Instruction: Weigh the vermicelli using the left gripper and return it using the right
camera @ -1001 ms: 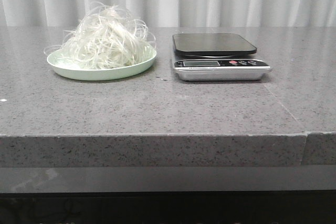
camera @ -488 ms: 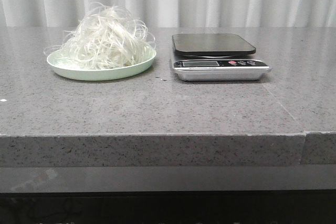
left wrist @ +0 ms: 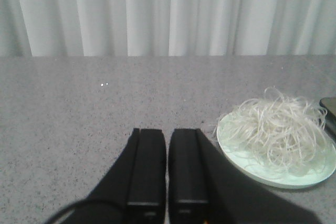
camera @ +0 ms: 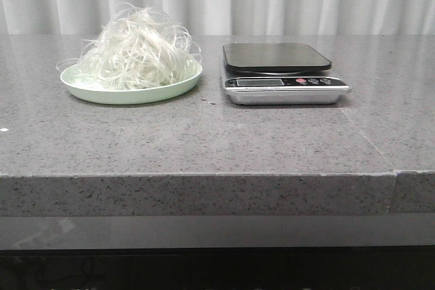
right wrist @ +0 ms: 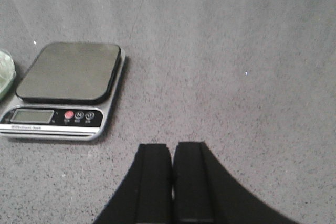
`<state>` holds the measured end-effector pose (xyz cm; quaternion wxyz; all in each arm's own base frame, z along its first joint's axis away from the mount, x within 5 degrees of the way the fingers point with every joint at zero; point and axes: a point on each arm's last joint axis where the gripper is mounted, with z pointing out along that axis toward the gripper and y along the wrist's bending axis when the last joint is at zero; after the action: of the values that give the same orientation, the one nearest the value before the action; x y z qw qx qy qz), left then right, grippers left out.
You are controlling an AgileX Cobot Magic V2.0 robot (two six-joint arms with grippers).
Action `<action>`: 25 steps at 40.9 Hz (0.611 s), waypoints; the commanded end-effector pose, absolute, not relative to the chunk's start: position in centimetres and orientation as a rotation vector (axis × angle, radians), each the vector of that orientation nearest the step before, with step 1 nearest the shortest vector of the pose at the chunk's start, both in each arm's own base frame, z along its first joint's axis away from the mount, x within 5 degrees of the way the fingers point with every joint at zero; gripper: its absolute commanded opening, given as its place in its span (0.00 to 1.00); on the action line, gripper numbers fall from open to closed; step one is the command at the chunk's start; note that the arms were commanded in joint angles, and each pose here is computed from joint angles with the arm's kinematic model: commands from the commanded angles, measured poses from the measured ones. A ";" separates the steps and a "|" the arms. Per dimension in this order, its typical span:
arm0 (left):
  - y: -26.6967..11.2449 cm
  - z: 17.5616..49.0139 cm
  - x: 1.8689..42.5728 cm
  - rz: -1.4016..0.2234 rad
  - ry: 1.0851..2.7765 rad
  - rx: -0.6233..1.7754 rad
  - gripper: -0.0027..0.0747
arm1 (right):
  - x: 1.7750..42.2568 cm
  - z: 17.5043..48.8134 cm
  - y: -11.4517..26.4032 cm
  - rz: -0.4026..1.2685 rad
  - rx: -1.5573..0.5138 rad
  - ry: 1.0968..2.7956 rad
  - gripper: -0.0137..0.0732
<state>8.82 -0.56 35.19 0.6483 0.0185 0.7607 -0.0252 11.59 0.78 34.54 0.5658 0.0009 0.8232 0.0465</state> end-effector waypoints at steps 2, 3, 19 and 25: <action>-0.6 36.3 9.0 -0.069 1.674 0.034 0.22 | 12.8 35.4 0.8 0.105 0.004 1.894 0.34; -0.6 36.3 9.0 -0.070 1.671 0.034 0.22 | 12.9 35.3 0.8 0.104 0.004 1.900 0.34; -0.7 36.1 9.7 -0.078 1.686 0.030 0.44 | 13.6 34.8 0.8 0.105 0.004 1.944 0.45; -0.7 36.3 10.6 -0.078 1.725 0.030 0.70 | 13.7 34.9 0.8 0.104 0.006 1.924 0.71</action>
<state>9.93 -0.67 34.53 0.6191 0.0168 0.7846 -0.0285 13.28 0.83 33.45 0.5277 0.0018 0.8482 0.0456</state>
